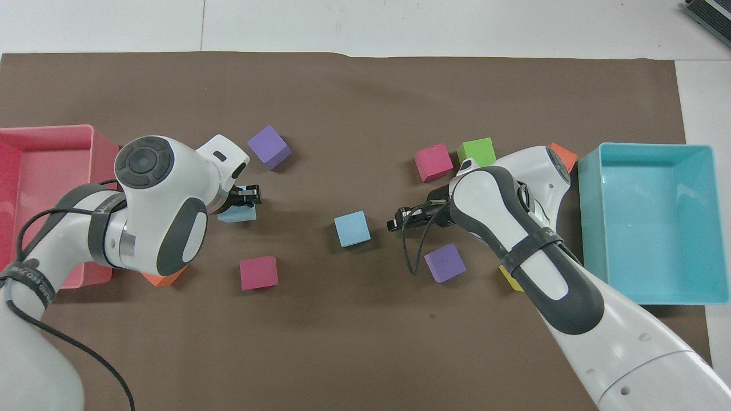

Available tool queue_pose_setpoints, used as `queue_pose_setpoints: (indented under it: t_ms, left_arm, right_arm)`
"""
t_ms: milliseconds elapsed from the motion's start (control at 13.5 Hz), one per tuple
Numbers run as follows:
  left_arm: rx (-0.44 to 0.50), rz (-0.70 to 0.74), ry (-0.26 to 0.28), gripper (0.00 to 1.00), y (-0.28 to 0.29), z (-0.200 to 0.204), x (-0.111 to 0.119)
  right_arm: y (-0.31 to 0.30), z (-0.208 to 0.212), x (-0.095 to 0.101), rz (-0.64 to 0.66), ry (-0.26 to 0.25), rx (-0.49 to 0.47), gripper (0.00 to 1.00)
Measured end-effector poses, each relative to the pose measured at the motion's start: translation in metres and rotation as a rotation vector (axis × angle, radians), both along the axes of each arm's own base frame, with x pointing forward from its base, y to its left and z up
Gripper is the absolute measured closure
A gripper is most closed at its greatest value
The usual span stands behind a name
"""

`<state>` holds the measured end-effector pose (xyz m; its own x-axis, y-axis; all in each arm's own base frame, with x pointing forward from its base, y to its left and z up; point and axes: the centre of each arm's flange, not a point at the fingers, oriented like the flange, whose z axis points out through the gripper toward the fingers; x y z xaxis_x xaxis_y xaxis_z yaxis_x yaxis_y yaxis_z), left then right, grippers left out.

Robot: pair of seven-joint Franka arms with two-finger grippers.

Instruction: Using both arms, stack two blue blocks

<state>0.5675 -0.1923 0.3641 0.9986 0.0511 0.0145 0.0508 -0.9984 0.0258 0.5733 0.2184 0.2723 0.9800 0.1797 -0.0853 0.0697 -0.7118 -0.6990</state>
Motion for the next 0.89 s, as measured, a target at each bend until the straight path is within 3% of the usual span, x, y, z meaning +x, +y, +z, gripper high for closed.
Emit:
queue_pose_setpoints:
  t_ms: [371, 891]
  left_arm:
    - [-0.01, 0.084, -0.003, 0.4, -0.054, 0.085, 0.004]
    - [-0.045, 0.078, -0.041, 0.4, -0.156, 0.078, -0.029]
  right_arm:
    - [0.0, 0.0, 0.0, 0.001, 0.001, 0.0, 0.99]
    - [0.001, 0.0, 0.0, -0.009, 0.004, 0.009, 0.99]
